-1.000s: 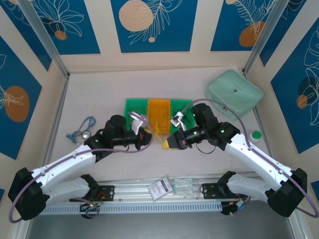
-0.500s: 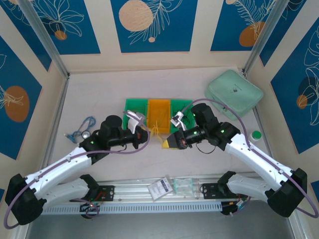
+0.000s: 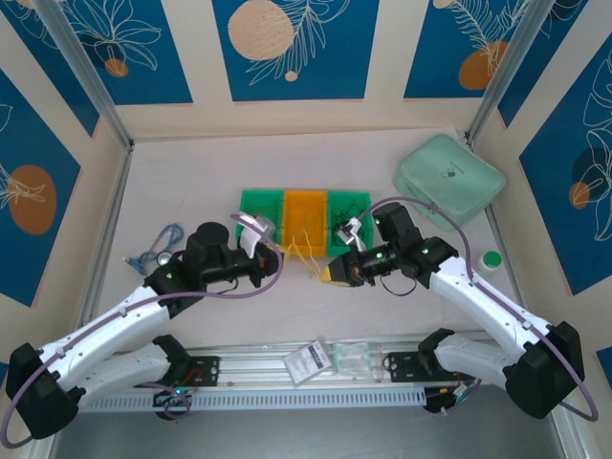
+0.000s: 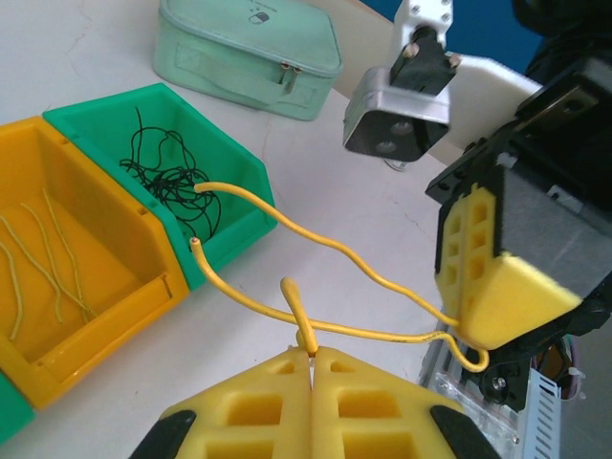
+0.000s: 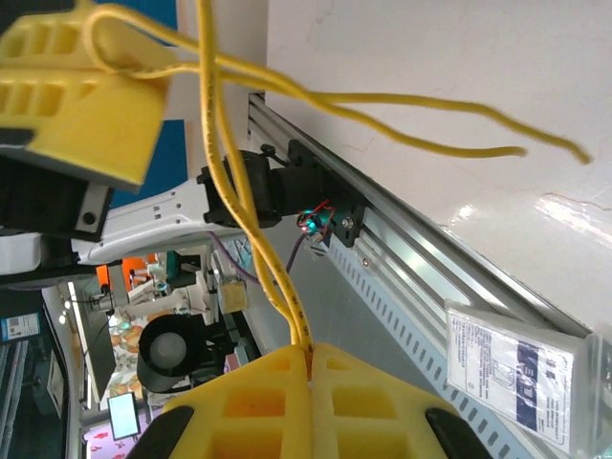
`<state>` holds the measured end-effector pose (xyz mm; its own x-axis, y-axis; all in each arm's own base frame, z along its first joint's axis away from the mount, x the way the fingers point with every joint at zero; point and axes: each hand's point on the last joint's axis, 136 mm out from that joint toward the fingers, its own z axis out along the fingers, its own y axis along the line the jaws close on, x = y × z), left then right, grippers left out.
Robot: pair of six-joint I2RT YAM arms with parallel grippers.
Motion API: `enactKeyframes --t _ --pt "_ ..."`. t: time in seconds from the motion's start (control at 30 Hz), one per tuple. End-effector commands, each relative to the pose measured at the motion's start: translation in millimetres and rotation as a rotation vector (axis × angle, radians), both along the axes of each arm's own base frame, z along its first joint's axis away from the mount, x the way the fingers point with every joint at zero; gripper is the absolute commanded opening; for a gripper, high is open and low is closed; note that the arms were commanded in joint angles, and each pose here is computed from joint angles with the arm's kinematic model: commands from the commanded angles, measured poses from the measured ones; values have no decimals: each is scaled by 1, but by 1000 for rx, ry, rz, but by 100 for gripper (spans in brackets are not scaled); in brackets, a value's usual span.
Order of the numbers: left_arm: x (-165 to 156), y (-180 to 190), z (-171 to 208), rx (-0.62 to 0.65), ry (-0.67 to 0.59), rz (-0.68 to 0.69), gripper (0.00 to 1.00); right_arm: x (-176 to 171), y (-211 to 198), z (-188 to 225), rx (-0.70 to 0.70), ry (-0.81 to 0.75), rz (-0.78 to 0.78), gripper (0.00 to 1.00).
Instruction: Untangle the cables
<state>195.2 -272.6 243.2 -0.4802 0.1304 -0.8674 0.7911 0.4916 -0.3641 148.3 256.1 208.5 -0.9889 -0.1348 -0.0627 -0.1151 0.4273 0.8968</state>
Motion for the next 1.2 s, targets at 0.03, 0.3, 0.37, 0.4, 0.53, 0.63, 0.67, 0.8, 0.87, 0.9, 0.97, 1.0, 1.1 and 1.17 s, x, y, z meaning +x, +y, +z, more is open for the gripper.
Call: enactKeyframes --t 0.03,0.3,0.37,0.4,0.53,0.63,0.67,0.8,0.87,0.9,0.97,1.0,1.1,1.17 --pt "-4 -2 25 -39 -51 -20 5 -1 -2 -12 0 35 3 0" --pt "-4 1 27 -29 -60 -10 5 -4 -8 -26 -18 73 -7 0" --pt "-3 1 27 -28 -60 -10 5 -5 -9 -28 -24 76 -8 0" --pt "-3 1 27 -27 -62 -11 5 -6 -10 -29 -26 78 -8 0" --pt "-3 1 28 -25 -68 -7 5 -7 -11 -32 -33 87 -11 0" --pt "-2 3 29 -16 -73 0 6 -9 -13 -36 -43 97 -15 0" --pt "-1 3 29 -14 -76 3 6 -9 -13 -38 -45 102 -15 0" --pt "0 6 32 -4 -89 18 6 -11 -15 -45 -58 116 -18 0" --pt "1 7 34 -5 -96 23 6 -12 -15 -48 -62 121 -19 0" --pt "1 7 35 -6 -96 24 6 -12 -15 -49 -65 122 -19 0" --pt "2 7 36 -7 -100 25 6 -11 -16 -52 -72 130 -21 0" --pt "2 6 36 -5 -99 24 6 -11 -16 -54 -75 131 -21 0" --pt "3 6 36 -1 -100 23 6 -11 -16 -59 -87 141 -22 0" --pt "3 6 36 3 -100 26 6 -11 -17 -61 -94 143 -21 0"
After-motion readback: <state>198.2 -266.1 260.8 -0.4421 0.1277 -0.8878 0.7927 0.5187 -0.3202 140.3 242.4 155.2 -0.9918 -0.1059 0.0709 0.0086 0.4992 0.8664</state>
